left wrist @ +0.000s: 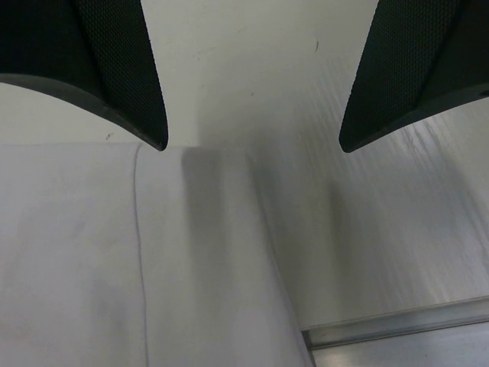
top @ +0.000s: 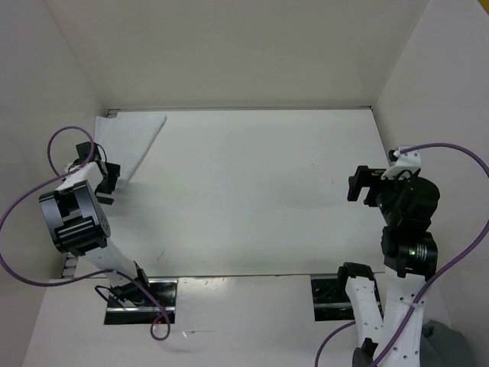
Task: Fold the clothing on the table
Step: Move the skirt to the center of the board
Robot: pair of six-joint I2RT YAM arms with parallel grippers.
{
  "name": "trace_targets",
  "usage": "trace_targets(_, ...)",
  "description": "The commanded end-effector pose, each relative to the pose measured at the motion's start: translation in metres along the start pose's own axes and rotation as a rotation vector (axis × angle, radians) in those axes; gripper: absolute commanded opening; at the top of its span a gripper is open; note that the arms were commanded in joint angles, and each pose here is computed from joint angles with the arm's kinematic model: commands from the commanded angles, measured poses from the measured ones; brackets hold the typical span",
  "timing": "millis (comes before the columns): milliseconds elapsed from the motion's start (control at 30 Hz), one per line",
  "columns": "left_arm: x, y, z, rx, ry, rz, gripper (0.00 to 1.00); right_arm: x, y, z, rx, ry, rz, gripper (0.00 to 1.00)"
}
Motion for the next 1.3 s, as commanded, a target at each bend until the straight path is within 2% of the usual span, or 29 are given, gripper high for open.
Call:
trace_targets(0, -0.008, -0.01, -0.011, 0.045, -0.041, 0.008, 0.97, -0.004, -0.001, -0.002, 0.003, 0.015, -0.001, 0.99)
trace_targets(100, -0.023, -0.006, -0.011, 0.039, -0.047, -0.023, 0.89, -0.004, -0.003, -0.002, 0.0, 0.014, 0.007, 0.99)
trace_targets(133, -0.026, -0.005, -0.01, 0.037, -0.042, -0.031, 0.83, -0.004, -0.003, -0.002, 0.0, 0.014, 0.007, 0.99)
trace_targets(233, -0.031, -0.004, -0.012, 0.035, -0.032, -0.039, 0.76, -0.004, -0.003, -0.002, -0.003, 0.013, 0.007, 0.99)
trace_targets(333, -0.029, -0.011, -0.02, 0.022, -0.064, -0.02, 0.74, -0.004, -0.003, -0.002, 0.006, 0.014, 0.007, 0.99)
trace_targets(567, -0.034, -0.015, -0.028, -0.044, -0.117, -0.03, 0.53, -0.003, -0.004, -0.001, 0.002, 0.022, 0.007, 0.99)
trace_targets(633, -0.04, -0.015, -0.023, -0.064, -0.107, -0.035, 0.4, -0.001, -0.003, -0.001, 0.004, 0.013, 0.007, 0.99)
trace_targets(700, -0.04, -0.02, -0.022, -0.087, -0.118, -0.014, 0.34, -0.001, -0.003, -0.001, 0.004, 0.013, 0.007, 0.99)
trace_targets(767, -0.039, -0.023, -0.012, -0.114, -0.113, 0.016, 0.22, -0.001, -0.005, -0.001, 0.001, 0.012, 0.015, 0.99)
trace_targets(833, -0.027, -0.029, -0.007, -0.164, -0.164, 0.043, 0.0, 0.001, -0.004, -0.001, 0.003, 0.003, 0.015, 0.99)
trace_targets(933, -0.009, -0.038, 0.002, -0.209, -0.228, 0.078, 0.0, 0.003, -0.004, -0.002, 0.005, -0.006, 0.015, 0.99)
trace_targets(1133, 0.025, -0.054, 0.027, -0.33, -0.354, 0.05, 0.0, 0.011, -0.001, -0.003, 0.021, -0.037, 0.005, 0.99)
trace_targets(1233, 0.047, -0.059, 0.043, -0.375, -0.374, 0.096, 0.0, 0.014, -0.001, -0.003, 0.023, -0.047, 0.005, 0.99)
trace_targets(1267, 0.065, -0.067, 0.057, -0.399, -0.376, 0.159, 0.0, 0.014, -0.001, -0.003, 0.023, -0.047, 0.005, 0.99)
Point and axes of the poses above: each gripper's point midway between its finger pads, its own x axis back along the fingers, its own y axis along the line the jaws close on, z = x × y, the point moved 9 cm from there along x, back along the fingers, and after that the axes turned 4 degrees about -x, right-handed, at the moved point
